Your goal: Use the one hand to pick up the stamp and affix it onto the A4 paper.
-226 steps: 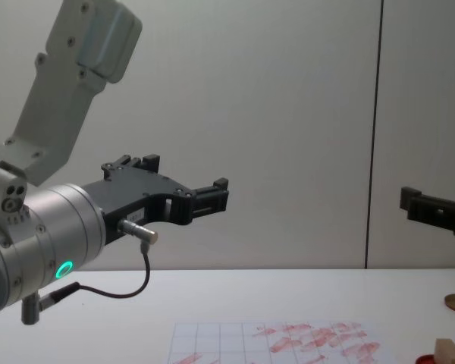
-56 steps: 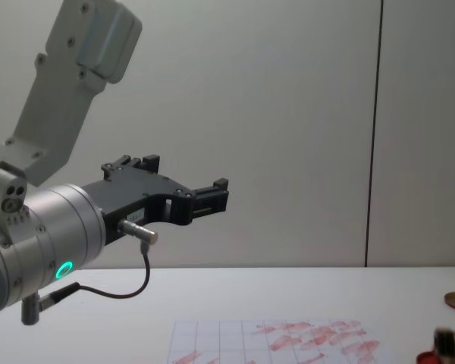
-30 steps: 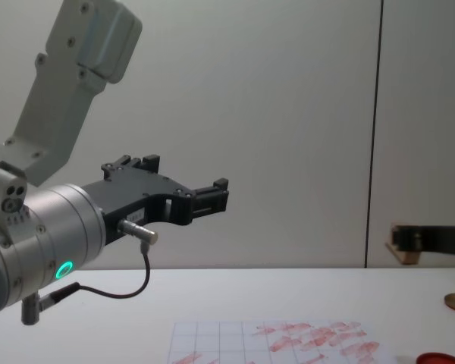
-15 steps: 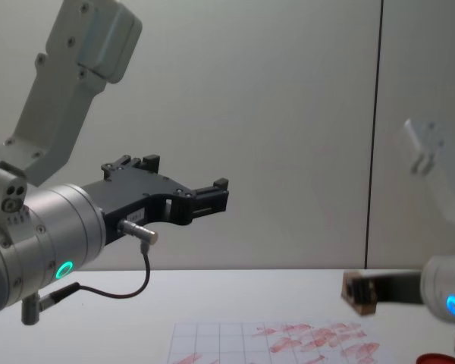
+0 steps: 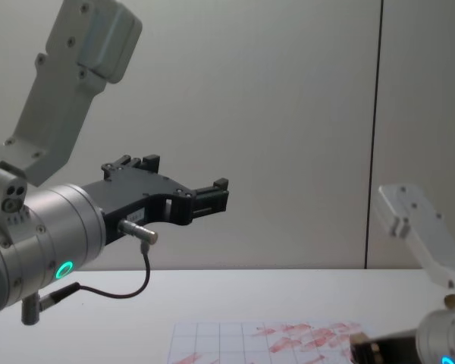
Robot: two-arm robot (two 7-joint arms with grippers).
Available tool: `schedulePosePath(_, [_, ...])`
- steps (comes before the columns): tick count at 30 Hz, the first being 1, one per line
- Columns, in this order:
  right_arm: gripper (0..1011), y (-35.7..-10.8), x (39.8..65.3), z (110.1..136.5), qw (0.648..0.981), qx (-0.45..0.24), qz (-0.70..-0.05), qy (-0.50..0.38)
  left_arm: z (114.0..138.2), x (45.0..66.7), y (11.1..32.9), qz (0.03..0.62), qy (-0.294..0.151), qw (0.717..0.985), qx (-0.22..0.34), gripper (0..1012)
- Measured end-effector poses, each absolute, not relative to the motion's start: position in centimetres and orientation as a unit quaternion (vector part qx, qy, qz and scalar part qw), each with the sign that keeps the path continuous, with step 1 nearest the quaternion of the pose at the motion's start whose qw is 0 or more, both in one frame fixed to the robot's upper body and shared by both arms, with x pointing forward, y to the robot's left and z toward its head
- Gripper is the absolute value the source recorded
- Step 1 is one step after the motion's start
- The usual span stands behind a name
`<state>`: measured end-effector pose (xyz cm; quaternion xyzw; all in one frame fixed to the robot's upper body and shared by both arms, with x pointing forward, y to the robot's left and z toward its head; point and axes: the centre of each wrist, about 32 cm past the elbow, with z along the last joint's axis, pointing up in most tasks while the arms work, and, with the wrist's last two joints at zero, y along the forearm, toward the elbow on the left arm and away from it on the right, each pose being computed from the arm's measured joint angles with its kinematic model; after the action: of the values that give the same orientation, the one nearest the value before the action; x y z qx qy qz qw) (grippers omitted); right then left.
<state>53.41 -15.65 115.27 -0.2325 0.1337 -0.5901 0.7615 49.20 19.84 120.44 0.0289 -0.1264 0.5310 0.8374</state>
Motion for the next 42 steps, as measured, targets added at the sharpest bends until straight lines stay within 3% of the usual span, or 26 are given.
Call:
schedulePosePath(15, [219, -16.2, 54.2, 112.9, 0.756, -0.244, -0.59, 0.147, 120.4, 49.2, 19.8, 0.531, -0.126, 0.837, 0.029, 993])
schedulePosePath(42, [218, -16.5, 54.5, 111.2, 0.757, -0.239, -0.588, 0.157, 120.4, 49.2, 19.8, 0.531, -0.126, 0.837, 0.029, 993])
